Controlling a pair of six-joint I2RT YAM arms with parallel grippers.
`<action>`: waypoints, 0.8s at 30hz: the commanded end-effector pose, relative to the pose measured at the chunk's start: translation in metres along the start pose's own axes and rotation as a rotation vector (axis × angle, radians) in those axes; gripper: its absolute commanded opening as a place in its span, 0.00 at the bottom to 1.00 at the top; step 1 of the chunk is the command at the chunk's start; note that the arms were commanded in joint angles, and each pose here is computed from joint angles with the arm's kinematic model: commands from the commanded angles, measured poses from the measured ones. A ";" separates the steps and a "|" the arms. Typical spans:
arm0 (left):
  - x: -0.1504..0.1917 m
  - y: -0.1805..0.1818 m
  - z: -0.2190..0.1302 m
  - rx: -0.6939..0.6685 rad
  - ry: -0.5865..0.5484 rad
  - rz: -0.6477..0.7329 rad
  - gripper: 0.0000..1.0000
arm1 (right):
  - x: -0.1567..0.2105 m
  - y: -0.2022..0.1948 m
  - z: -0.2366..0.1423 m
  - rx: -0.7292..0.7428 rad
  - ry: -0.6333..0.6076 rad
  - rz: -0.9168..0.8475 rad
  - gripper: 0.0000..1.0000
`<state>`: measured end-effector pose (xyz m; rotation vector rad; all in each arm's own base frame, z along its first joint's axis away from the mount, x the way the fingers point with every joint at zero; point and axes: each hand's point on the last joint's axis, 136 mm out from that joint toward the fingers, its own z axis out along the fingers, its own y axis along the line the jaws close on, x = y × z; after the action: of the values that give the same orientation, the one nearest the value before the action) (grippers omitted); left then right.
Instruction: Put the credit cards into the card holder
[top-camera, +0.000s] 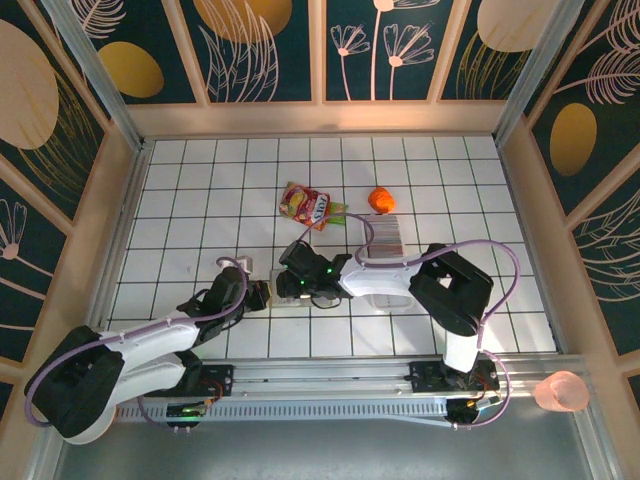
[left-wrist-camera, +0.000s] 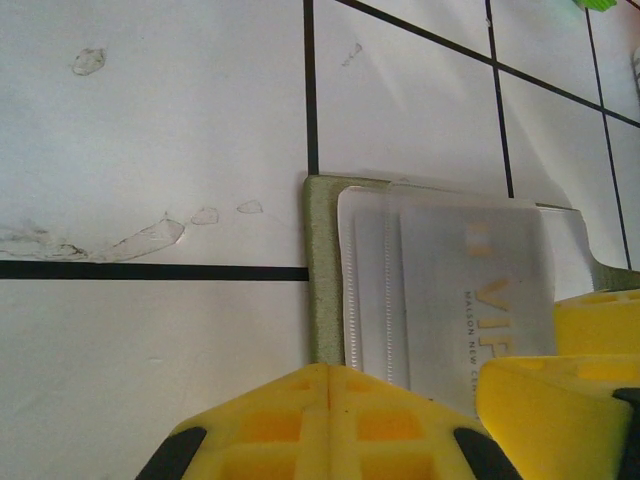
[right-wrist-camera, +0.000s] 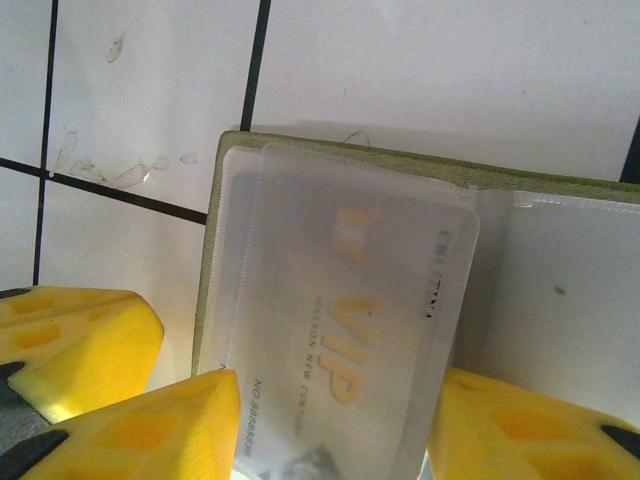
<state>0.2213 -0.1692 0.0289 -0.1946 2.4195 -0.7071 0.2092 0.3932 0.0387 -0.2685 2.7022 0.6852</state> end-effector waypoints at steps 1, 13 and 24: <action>0.000 0.008 -0.003 -0.036 -0.015 -0.007 0.00 | -0.001 0.017 0.005 -0.029 0.001 -0.015 0.51; -0.025 0.016 -0.023 -0.092 -0.149 -0.073 0.00 | -0.005 0.009 -0.007 0.032 -0.027 -0.031 0.55; -0.041 0.008 -0.039 -0.095 -0.196 -0.076 0.00 | -0.015 0.022 -0.019 -0.015 -0.064 -0.069 0.64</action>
<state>0.2299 -0.1330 0.0621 -0.3636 2.2760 -0.5842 0.2101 0.3970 0.0450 -0.3218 2.6784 0.6253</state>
